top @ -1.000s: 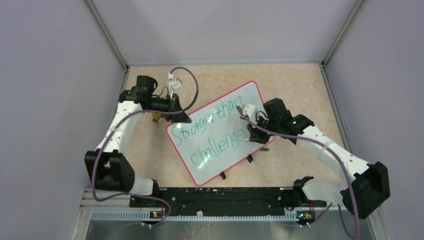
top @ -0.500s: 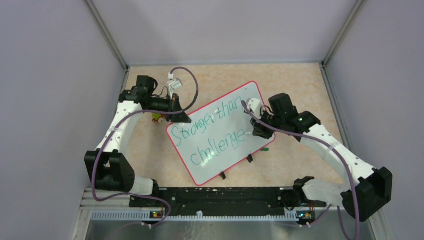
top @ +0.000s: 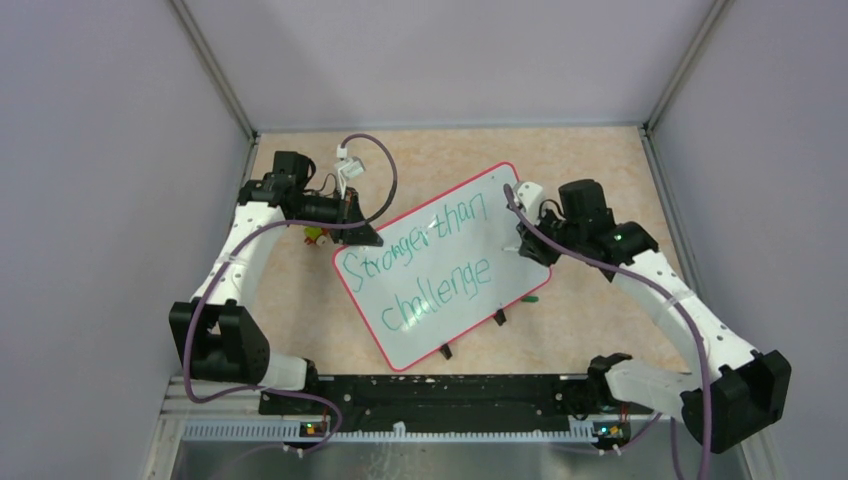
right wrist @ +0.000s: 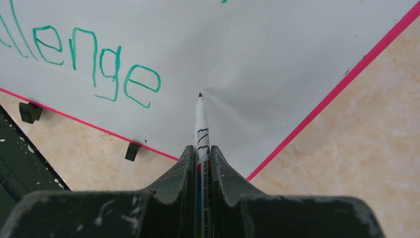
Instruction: Write a sentence on the whiteboard
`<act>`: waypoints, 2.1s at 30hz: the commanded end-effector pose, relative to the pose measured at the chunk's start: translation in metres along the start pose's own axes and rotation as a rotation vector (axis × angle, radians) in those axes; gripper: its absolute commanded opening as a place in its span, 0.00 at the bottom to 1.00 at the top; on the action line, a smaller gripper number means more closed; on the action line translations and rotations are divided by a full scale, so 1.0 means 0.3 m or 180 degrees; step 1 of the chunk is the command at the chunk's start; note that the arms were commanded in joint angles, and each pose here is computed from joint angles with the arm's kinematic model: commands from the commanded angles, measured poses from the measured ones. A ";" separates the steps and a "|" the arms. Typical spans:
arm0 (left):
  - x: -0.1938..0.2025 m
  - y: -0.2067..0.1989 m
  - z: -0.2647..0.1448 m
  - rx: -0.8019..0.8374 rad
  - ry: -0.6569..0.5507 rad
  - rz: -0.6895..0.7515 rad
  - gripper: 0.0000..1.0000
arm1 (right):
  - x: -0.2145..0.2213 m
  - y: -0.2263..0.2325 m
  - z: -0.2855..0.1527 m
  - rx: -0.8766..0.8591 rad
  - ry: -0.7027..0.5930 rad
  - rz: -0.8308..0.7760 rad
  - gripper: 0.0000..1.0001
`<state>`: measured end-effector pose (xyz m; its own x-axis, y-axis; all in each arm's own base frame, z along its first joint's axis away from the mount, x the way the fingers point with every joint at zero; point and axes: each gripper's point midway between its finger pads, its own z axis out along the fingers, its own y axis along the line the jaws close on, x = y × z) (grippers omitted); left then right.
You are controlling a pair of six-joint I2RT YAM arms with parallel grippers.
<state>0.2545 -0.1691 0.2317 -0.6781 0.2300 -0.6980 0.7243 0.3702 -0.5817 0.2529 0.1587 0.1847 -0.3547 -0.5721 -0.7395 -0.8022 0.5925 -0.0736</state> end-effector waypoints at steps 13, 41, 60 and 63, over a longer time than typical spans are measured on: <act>-0.042 -0.010 -0.005 -0.0068 -0.0069 0.0546 0.00 | -0.096 -0.047 0.048 -0.0013 -0.0177 0.0056 0.00; -0.042 -0.006 -0.004 -0.0078 -0.0065 0.0544 0.00 | 0.035 -0.012 0.061 0.0042 0.0177 -0.0153 0.00; -0.040 0.005 0.000 -0.0093 -0.0049 0.0525 0.00 | 0.146 -0.005 0.073 -0.0007 0.0397 -0.0103 0.00; -0.038 0.006 0.000 -0.0092 -0.0044 0.0520 0.00 | 0.152 0.027 0.083 -0.0143 0.0404 -0.0074 0.00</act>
<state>0.2547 -0.1688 0.2312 -0.6777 0.2324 -0.6976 0.7243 0.3749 -0.5787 0.2355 0.1474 0.1343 -0.4179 -0.6597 -0.6246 -0.8249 0.5637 -0.0434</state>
